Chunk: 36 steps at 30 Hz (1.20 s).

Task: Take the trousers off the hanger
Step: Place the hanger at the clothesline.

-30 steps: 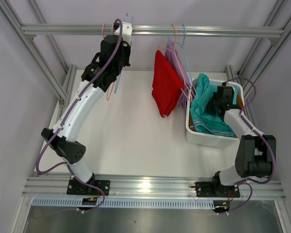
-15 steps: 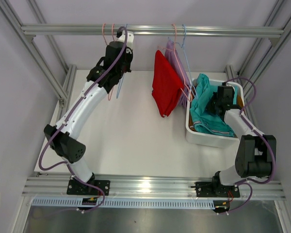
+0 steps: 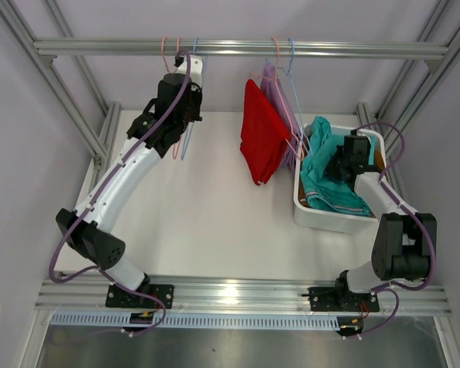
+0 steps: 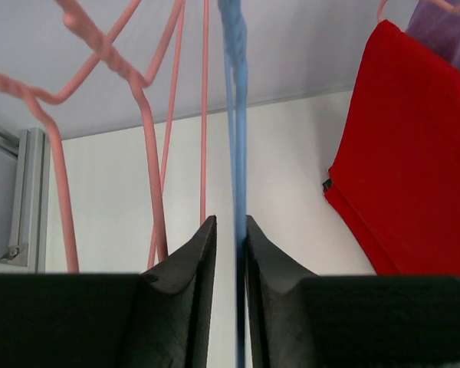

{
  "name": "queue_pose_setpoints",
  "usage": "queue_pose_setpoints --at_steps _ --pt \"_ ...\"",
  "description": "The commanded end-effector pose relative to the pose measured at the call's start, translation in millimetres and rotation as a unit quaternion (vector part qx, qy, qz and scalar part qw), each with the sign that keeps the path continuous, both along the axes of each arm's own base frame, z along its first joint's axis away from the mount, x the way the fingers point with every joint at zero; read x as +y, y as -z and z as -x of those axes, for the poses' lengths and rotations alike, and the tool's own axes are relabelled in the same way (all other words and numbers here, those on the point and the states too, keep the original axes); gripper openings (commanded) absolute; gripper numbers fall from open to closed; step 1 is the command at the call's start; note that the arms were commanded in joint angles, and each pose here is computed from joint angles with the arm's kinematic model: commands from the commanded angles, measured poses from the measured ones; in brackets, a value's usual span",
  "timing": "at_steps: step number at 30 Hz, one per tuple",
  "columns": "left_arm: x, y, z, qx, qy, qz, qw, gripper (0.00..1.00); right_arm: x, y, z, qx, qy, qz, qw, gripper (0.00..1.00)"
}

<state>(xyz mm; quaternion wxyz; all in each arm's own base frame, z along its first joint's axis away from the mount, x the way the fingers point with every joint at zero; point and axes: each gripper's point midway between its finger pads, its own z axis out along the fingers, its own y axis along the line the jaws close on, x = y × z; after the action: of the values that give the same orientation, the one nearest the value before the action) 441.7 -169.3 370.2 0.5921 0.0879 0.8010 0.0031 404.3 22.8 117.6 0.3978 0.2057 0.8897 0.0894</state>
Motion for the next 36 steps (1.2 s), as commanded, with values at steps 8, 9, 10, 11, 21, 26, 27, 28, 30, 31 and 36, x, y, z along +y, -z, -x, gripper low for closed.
queue_pose_setpoints --at_steps 8,9,10,11,21,26,27,28,30,31,36 --pt "11 -27 43 -0.019 0.004 0.036 0.999 0.31 15 6 5 0.008 -0.030 -0.014 0.999 0.00" --pt "12 -25 47 -0.016 0.004 0.034 0.999 0.31 16 7 6 0.009 -0.030 -0.013 0.999 0.00" --pt "10 -28 52 -0.018 0.007 0.034 0.999 0.32 17 6 5 0.009 -0.033 -0.015 0.999 0.00" --pt "10 -31 57 -0.022 0.007 0.035 0.999 0.32 17 8 6 0.011 -0.032 -0.015 0.999 0.00" --pt "26 -91 122 -0.079 0.022 0.079 0.993 0.47 18 5 6 0.011 -0.035 -0.017 0.999 0.00" --pt "1 -106 138 -0.077 0.089 0.144 0.983 0.53 19 4 8 0.012 -0.039 -0.018 0.999 0.00" --pt "-13 -108 140 -0.076 0.121 0.160 0.977 0.54 19 2 8 0.011 -0.039 -0.018 0.999 0.00" --pt "-21 -110 141 -0.072 0.135 0.180 0.972 0.55 19 3 8 0.012 -0.040 -0.018 0.999 0.00" --pt "-42 -110 143 -0.059 0.178 0.204 0.961 0.57 20 3 8 0.012 -0.041 -0.018 0.999 0.00" --pt "-52 -116 144 -0.062 0.193 0.226 0.953 0.57 19 3 8 0.012 -0.040 -0.018 0.999 0.00" --pt "-107 -117 137 -0.028 0.281 0.287 0.915 0.63 20 4 9 0.014 -0.041 -0.020 0.999 0.00"
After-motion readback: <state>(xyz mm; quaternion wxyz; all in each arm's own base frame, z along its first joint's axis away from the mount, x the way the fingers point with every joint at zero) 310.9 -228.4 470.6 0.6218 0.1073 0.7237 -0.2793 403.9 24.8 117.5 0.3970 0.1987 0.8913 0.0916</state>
